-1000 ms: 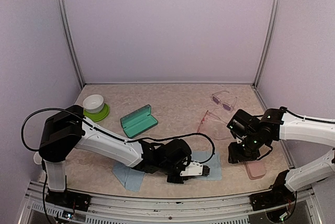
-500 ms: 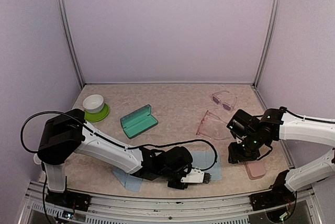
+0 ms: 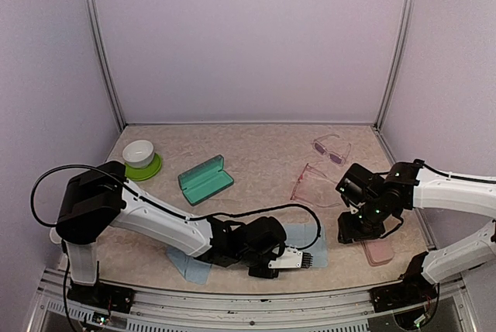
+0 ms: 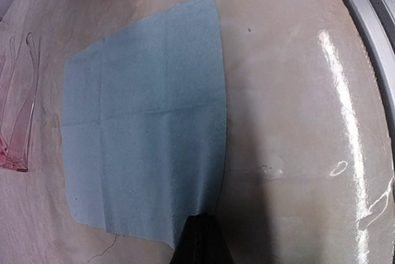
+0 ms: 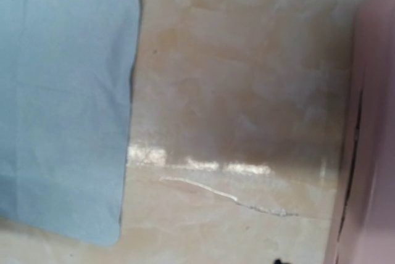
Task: Organize the sunglasses
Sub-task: Pick up the glasses cleaning cloth from the center of the board.
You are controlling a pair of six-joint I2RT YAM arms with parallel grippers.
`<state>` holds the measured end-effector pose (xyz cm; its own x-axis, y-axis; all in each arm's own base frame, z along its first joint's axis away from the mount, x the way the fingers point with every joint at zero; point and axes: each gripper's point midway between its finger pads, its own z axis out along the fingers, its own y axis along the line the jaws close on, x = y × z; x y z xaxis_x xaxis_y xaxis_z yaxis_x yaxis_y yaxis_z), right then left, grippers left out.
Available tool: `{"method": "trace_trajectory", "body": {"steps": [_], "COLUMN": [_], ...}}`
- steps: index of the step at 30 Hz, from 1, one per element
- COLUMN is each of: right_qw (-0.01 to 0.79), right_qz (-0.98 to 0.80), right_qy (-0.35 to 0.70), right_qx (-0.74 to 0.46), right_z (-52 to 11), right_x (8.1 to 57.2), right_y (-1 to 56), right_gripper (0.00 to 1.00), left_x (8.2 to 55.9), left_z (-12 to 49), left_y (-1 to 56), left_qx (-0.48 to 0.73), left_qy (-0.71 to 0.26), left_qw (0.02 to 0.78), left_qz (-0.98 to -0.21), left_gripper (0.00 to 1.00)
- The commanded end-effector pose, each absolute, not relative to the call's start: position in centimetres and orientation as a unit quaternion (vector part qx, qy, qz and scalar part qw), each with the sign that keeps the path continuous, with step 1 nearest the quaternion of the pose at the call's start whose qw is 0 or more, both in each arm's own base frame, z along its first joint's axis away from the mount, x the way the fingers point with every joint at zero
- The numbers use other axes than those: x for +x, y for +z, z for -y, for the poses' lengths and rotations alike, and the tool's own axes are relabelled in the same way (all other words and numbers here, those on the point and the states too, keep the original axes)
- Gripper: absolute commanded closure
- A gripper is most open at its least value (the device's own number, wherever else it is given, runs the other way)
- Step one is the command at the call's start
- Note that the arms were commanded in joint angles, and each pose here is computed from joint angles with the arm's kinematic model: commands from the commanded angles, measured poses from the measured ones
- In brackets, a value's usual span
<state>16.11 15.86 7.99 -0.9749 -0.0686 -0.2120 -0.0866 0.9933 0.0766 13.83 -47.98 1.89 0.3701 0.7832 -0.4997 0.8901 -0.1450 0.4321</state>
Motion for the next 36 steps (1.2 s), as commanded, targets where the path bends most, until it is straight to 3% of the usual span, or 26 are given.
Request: {"method": "trace_trajectory", "body": {"steps": [1, 11, 26, 36], "right_qw": [0.119, 0.091, 0.013, -0.010], "right_qz": [-0.990, -0.976, -0.947, -0.949], "right_qy": [0.068, 0.196, 0.276, 0.271], "right_qx": [-0.036, 0.005, 0.165, 0.163], "right_z": [-16.3, -19.2, -19.1, -20.2], "right_x": [16.6, 17.0, 13.1, 12.4], "right_y": [8.5, 9.3, 5.5, 3.8], "right_gripper": [0.48, 0.47, 0.50, 0.54], "left_x": [13.8, 12.9, 12.0, 11.8], "left_z": [48.3, 48.1, 47.7, 47.8], "left_y": [1.9, 2.3, 2.9, 2.8], "left_qx": [0.742, 0.703, 0.644, 0.640], "left_qy": [-0.087, -0.131, -0.185, -0.190], "left_qw": [0.329, 0.308, 0.293, 0.292], "left_qz": [-0.577, -0.628, -0.682, -0.684], "left_gripper": [1.00, 1.00, 1.00, 1.00]}}
